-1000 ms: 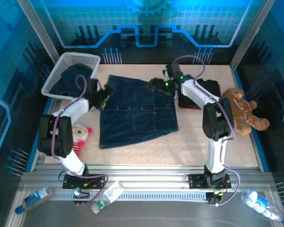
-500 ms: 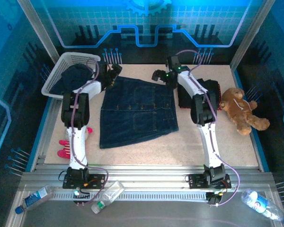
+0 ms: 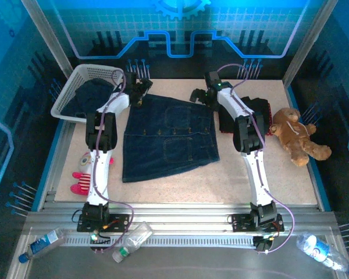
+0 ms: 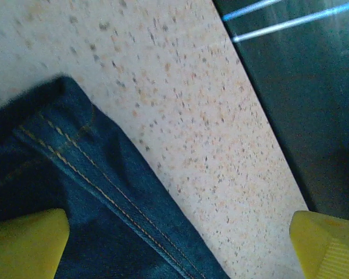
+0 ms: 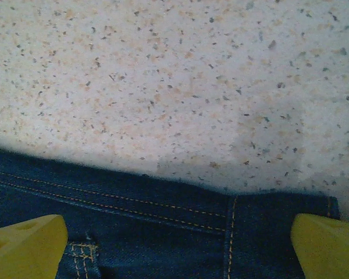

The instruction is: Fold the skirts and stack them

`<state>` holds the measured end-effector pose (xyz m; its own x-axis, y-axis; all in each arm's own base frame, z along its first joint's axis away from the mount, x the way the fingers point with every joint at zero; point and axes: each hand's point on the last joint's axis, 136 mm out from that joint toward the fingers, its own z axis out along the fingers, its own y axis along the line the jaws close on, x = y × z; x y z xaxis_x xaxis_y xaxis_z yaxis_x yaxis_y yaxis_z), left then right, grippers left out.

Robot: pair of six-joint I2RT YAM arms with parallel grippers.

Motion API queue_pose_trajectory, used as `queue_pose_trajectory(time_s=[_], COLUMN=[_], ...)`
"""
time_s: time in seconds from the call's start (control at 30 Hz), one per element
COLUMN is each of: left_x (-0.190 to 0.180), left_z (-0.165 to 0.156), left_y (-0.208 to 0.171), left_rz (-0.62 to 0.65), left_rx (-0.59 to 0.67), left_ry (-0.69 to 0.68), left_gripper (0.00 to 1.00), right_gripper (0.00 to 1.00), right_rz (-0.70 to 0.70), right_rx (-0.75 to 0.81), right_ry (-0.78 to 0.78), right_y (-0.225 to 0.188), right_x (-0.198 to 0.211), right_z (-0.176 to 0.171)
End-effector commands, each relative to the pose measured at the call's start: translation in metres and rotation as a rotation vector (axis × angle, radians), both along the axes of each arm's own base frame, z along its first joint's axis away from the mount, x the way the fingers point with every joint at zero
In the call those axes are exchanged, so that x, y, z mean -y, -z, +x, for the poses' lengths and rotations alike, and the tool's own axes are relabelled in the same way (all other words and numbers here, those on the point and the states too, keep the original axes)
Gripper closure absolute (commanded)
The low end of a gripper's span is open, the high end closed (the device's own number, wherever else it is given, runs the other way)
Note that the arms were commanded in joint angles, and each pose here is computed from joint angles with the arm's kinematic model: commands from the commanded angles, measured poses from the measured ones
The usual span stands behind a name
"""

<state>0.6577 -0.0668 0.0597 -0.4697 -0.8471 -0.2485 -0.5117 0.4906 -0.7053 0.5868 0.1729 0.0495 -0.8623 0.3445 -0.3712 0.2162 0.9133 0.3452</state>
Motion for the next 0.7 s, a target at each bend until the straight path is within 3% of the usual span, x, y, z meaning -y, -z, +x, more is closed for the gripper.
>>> queue_pose_trajectory(time_s=[0.0, 0.13, 0.2, 0.43, 0.67], left_x=[-0.016, -0.011, -0.01, -0.001, 0.023], left_z=[-0.018, -0.008, 0.002, 0.012, -0.045], left_y=[0.053, 0.065, 0.048, -0.09, -0.183], left_rz=[-0.005, -0.005, 0.055, 0.121, 0.072], left_rx=[-0.162, -0.172, -0.143, 0.11, 0.232], left_ry=[-0.02, 0.026, 0.09, 0.212, 0.294], left_gripper=[0.01, 0.01, 0.01, 0.01, 0.01], right_gripper=[0.0, 0.0, 0.0, 0.0, 0.0], right_rz=[-0.023, -0.039, -0.037, -0.012, -0.094], right_rx=[-0.081, -0.056, -0.037, 0.189, 0.241], right_ry=[0.027, 0.02, 0.022, -0.023, -0.102], right_y=[0.029, 0.021, 0.01, -0.088, -0.14], right_x=[0.001, -0.007, -0.009, -0.027, -0.034], right_z=[-0.014, -0.01, -0.008, -0.018, -0.083])
